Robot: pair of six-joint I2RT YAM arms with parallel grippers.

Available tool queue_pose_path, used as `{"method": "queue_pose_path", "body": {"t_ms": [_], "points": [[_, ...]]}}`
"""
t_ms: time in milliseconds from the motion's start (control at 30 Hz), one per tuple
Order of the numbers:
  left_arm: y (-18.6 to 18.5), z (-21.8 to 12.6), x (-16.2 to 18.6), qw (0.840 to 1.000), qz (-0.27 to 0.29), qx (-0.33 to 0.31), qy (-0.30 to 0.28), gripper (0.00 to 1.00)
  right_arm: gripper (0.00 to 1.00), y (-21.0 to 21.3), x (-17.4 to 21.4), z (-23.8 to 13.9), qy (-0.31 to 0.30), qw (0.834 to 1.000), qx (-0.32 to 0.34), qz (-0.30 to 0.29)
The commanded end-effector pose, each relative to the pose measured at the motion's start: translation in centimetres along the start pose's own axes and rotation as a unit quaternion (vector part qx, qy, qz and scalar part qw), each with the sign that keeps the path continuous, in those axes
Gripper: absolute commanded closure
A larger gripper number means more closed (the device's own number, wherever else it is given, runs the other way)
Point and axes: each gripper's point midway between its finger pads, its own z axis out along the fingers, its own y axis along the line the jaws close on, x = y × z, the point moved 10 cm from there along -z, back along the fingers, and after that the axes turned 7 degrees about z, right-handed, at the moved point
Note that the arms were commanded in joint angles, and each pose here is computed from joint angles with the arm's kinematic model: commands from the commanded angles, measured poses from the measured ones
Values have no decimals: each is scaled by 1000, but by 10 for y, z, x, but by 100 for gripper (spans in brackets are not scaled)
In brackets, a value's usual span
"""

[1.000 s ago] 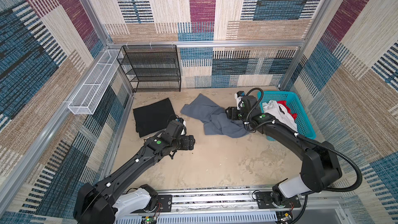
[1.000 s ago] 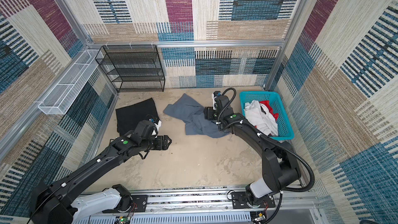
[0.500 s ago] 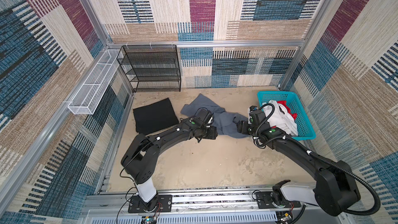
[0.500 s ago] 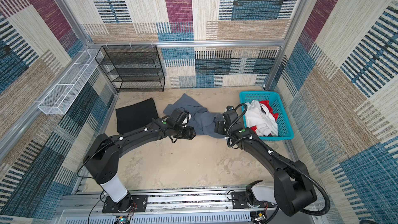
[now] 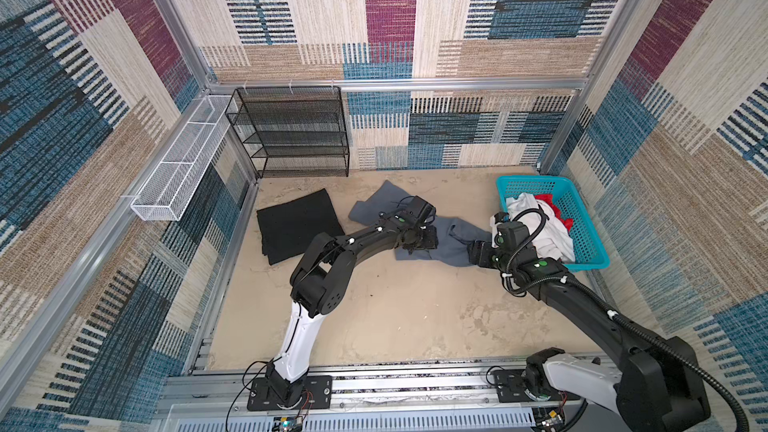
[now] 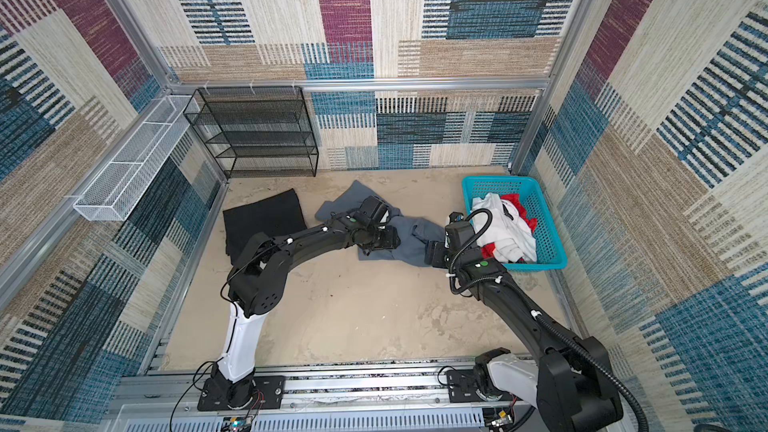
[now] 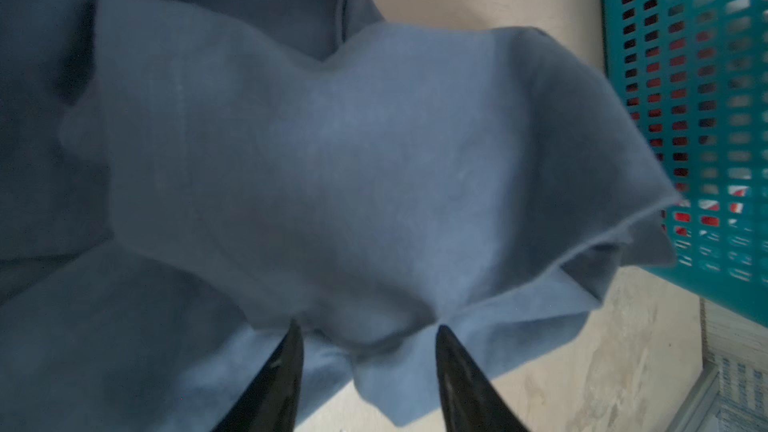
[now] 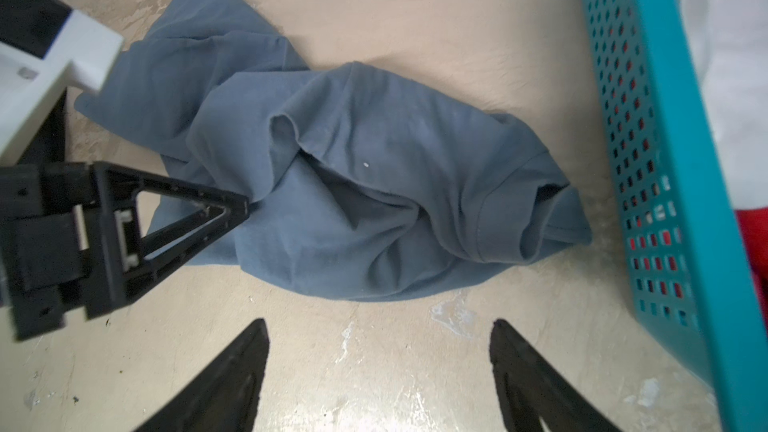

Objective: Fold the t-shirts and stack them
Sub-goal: 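Grasp the grey-blue t-shirt edge with the left gripper while the right gripper hovers nearby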

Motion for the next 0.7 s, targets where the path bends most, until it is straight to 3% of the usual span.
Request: {"method": "queue_pose_path", "body": {"t_ms": [0,67,133,333,567,633,667], "points": [[0,4,-4,1000,-13,-10,-2,64,16,1,1,-1,-2,1000,-12,-8],[-1,4,-6,1000,-11,-8,-6,76,16,-1,3,-1,-2,1000,-12,-9],[-3,-1,-8,1000,-9,-7,-11,82,16,-2,4,0,0,1000,-12,-9],[-6,-18,-11,1000,6,-13,-25,83,15,-1,7,8,14,1000,-22,-8],[-6,-23,-12,999,18,-18,-25,98,15,0,8,9,20,999,-30,-4],[-6,-21,-11,1000,16,-13,-21,95,15,0,7,7,18,999,-27,-3],[-6,-19,-10,1000,14,-12,-18,86,15,-1,7,6,17,1000,-26,-4]]}}
